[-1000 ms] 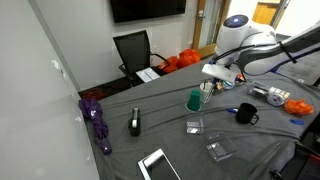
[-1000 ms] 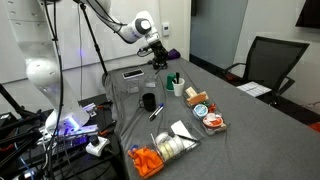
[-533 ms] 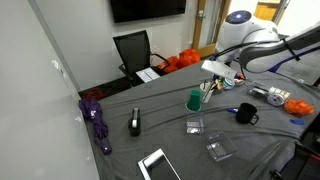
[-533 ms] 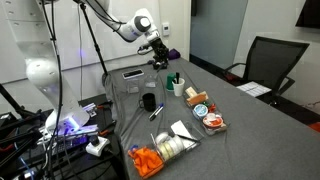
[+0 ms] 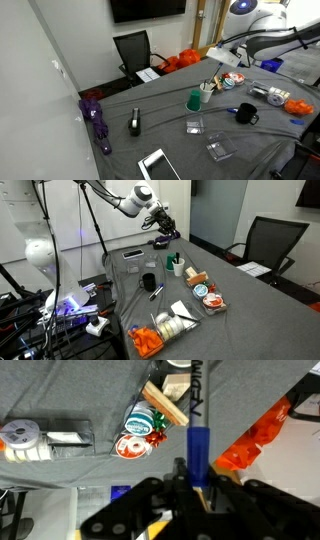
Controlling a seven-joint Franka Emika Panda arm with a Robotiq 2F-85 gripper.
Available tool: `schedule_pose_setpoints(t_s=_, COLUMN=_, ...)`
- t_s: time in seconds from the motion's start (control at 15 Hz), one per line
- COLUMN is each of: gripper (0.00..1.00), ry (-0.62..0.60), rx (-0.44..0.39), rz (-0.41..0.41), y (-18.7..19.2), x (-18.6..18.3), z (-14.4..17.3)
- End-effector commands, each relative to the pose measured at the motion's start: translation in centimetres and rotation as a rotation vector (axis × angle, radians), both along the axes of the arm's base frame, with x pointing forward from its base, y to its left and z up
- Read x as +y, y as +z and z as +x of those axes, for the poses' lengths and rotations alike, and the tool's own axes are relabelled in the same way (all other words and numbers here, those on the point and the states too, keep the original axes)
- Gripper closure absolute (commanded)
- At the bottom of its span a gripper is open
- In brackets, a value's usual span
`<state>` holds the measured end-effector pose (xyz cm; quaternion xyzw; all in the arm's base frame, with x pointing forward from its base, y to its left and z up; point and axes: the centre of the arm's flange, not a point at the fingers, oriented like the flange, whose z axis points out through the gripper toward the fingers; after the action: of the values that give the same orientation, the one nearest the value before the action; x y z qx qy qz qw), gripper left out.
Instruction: Pick up the blue marker from the clear container and put it in the stacked white paper cup
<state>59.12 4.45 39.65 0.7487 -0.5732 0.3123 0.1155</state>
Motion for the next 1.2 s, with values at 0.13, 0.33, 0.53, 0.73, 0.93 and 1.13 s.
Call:
schedule_pose_setpoints(t_s=0.13, gripper=0.96, ry=-0.135, rx=-0.049, rz=-0.136, y=1.2, x=-3.2, z=2.4)
schedule_pose_setpoints(t_s=0.33, gripper=0.96, ry=-0.196, rx=-0.046, rz=-0.174, y=1.0, x=-4.6, z=3.2)
schedule_pose_setpoints(t_s=0.53, gripper=0.96, ry=-0.237, rx=-0.048, rz=-0.174, y=-0.2, x=-5.1, z=4.1)
schedule_pose_setpoints(t_s=0.73, gripper=0.96, ry=-0.262, rx=-0.047, rz=-0.169, y=-2.2, x=-4.4, z=5.8)
schedule_pose_setpoints(t_s=0.93, gripper=0.96, ry=-0.285, rx=-0.033, rz=-0.173, y=-4.1, x=-3.5, z=7.2)
schedule_pose_setpoints(t_s=1.13, gripper=0.96, ry=-0.297, rx=0.012, rz=-0.177, y=-5.9, x=-2.5, z=8.1)
